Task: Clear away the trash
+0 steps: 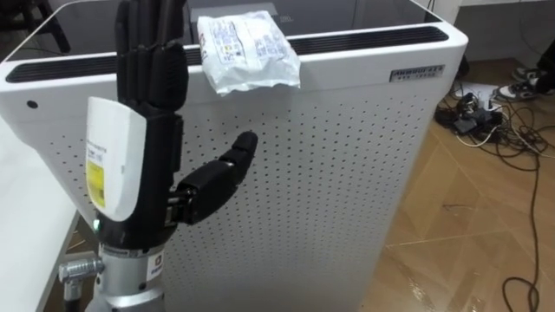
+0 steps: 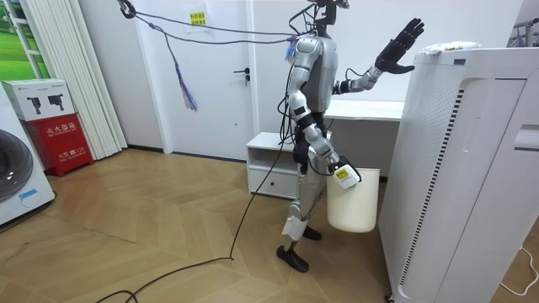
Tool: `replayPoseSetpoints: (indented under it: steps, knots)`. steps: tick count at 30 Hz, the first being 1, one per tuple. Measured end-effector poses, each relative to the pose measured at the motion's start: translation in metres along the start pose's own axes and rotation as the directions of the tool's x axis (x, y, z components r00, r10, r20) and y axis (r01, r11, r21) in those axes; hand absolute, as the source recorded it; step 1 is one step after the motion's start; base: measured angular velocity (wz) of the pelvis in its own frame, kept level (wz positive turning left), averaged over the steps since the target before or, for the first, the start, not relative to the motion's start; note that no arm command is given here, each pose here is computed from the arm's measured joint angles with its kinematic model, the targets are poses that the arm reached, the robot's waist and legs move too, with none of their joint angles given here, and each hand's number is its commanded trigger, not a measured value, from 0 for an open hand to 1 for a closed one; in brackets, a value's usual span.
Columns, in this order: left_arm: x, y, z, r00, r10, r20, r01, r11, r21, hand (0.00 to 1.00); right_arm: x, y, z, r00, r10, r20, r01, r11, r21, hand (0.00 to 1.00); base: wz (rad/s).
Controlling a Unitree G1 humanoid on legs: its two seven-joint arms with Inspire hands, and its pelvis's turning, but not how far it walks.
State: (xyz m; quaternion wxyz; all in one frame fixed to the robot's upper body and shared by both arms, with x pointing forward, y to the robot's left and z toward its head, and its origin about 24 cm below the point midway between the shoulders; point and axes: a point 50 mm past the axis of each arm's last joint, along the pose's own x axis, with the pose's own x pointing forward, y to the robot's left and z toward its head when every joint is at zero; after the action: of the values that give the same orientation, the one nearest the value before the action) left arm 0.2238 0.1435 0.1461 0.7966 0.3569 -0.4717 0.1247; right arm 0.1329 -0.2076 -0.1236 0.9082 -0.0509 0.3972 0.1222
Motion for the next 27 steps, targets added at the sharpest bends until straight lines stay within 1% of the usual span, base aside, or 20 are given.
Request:
replayPoseSetpoints:
  steps: [7, 27]
  knots:
    - [-0.0005, -0.0006, -0.0049, 0.999, -0.038, -0.022, 0.039, 0.999, 0.032, 0.0, -0.0006, -0.0009, -0.0001, 1.0, 0.011, -0.001, -0.011, 1.0, -0.004, 1.0, 0.0]
    - [-0.002, -0.0035, -0.0069, 0.996, -0.082, -0.033, 0.084, 0.996, 0.035, 0.0, -0.0007, -0.0005, 0.0, 1.0, 0.028, -0.001, -0.028, 1.0, -0.003, 1.0, 0.0]
